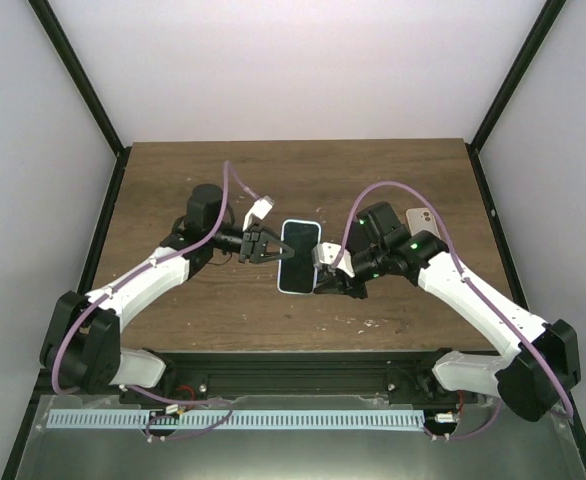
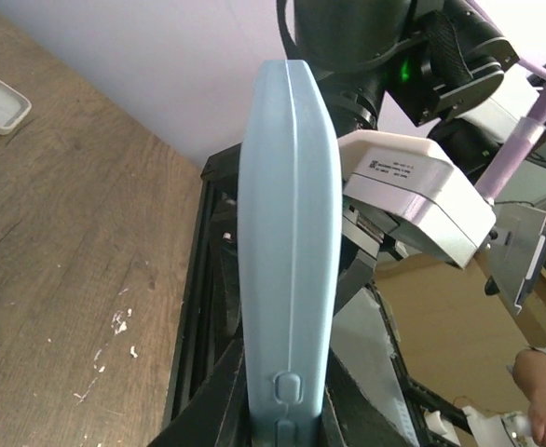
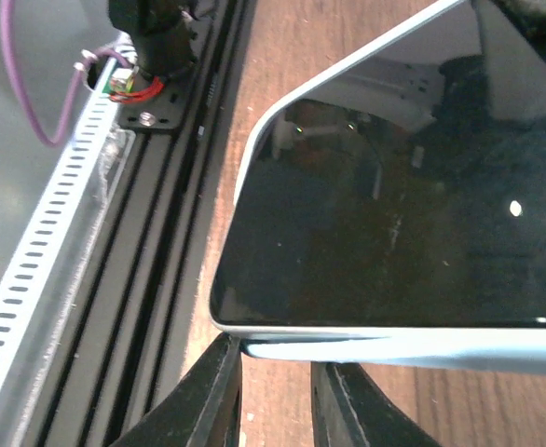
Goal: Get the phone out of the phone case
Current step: Remove the phone case from the phone.
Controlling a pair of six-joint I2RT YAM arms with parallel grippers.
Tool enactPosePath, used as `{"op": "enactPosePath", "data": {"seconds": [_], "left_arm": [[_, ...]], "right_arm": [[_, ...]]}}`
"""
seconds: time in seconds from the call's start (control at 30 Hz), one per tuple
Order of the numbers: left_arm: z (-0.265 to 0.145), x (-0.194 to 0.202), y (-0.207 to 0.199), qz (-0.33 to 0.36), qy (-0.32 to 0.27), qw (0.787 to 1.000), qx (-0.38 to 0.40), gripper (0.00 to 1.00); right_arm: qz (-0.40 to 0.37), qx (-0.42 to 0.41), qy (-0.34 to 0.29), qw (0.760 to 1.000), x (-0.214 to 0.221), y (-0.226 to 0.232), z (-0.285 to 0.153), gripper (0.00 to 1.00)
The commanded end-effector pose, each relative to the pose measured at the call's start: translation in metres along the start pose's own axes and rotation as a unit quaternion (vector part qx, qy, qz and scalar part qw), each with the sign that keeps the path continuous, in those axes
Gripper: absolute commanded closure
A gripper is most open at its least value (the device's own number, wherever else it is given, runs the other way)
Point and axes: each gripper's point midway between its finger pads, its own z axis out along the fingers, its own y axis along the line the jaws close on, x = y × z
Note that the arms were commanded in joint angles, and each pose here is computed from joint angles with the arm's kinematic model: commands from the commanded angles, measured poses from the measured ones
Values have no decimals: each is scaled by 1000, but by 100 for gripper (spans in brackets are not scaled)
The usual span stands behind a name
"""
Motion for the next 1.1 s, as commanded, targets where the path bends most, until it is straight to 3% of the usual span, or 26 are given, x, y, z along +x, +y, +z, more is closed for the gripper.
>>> {"op": "enactPosePath", "data": {"seconds": [0.0, 0.17, 0.3, 0.57, 0.8, 0.97, 1.07], "left_arm": [[3, -4, -11, 5, 4, 1000, 23, 100], [7, -1, -10, -3, 8, 1000, 29, 100], [8, 0, -9, -6, 10, 999, 30, 100], [14, 4, -8, -9, 17, 999, 34, 100], [20, 8, -7, -13, 24, 999, 37, 100], [25, 10, -4, -16, 24, 999, 31, 100], [30, 8, -3, -13, 15, 999, 34, 100]], "right_arm": [[-84, 105, -3, 991, -32, -44, -12, 80], [-33, 189, -32, 981, -37, -87, -30, 79], [48, 215, -87, 972, -43, -110, -53, 68], [147, 115, -149, 971, -56, -112, -54, 45], [174, 67, -188, 964, -74, -107, -56, 33], [162, -41, -226, 960, -89, -78, -56, 23], [166, -60, -233, 956, -90, -74, -54, 23]]}}
